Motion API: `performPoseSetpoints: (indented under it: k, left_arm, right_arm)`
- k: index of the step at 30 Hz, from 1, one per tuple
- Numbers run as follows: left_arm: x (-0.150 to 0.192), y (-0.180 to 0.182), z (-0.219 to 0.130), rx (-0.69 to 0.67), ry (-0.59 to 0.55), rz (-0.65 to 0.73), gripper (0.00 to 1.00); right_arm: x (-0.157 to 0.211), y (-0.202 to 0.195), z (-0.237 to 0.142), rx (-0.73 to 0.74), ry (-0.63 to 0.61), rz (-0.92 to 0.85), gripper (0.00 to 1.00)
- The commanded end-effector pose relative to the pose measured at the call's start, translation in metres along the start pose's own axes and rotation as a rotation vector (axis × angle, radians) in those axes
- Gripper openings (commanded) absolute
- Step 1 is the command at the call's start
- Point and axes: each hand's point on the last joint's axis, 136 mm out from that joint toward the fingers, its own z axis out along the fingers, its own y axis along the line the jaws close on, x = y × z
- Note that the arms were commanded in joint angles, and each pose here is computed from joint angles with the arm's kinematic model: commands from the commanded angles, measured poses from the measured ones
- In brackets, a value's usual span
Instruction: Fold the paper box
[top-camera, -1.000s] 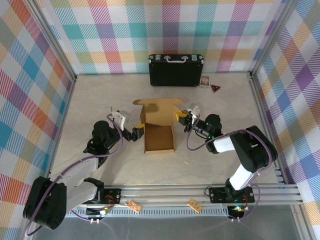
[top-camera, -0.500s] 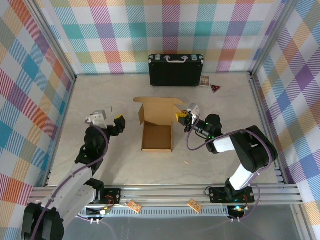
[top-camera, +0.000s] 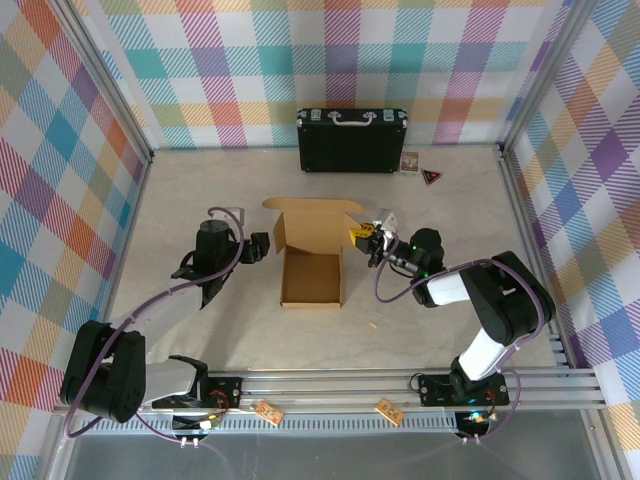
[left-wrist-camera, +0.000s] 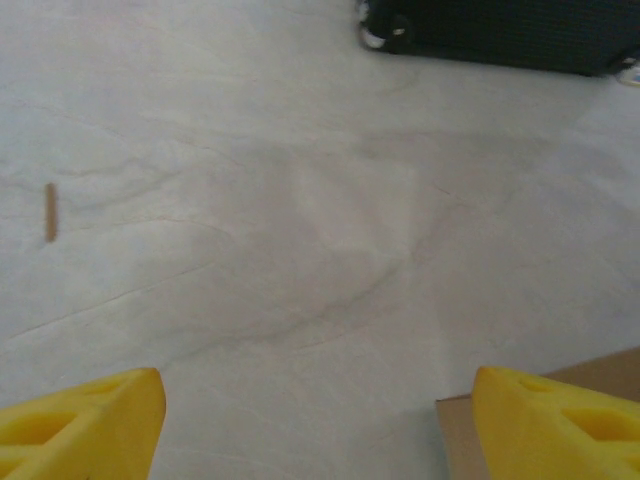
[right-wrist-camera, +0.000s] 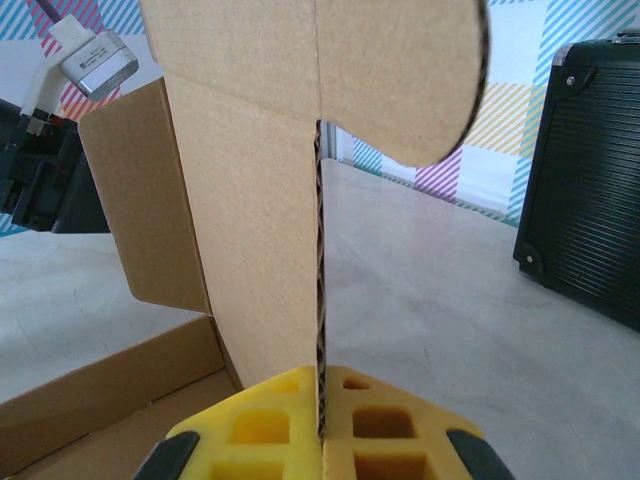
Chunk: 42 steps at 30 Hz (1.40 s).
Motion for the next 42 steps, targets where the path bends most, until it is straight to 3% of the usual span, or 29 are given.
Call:
performPoseSetpoints:
  k: [1, 9, 30, 42]
  left_arm:
    - [-0.012, -0.023, -0.010, 0.139, -0.098, 0.057, 0.79]
    - [-0.002, -0.052, -0.031, 0.254, -0.168, 0.170, 0.81]
    - [-0.012, -0.105, -0.021, 0.528, -0.332, 0.393, 0.79]
    - [-0.008, -0.124, -0.032, 0.651, -0.385, 0.433, 0.72]
  right_arm:
    - [-0.014, 0.002, -0.001, -0.022, -0.047, -0.033, 0.00]
    - [-0.015, 0.003, 0.000, -0.033, -0.048, -0.027, 0.00]
    - [-0.014, 0.023, 0.005, -0.176, -0.038, -0.006, 0.00]
    - [-0.013, 0.028, 0.005, -0.212, -0.039, -0.003, 0.00]
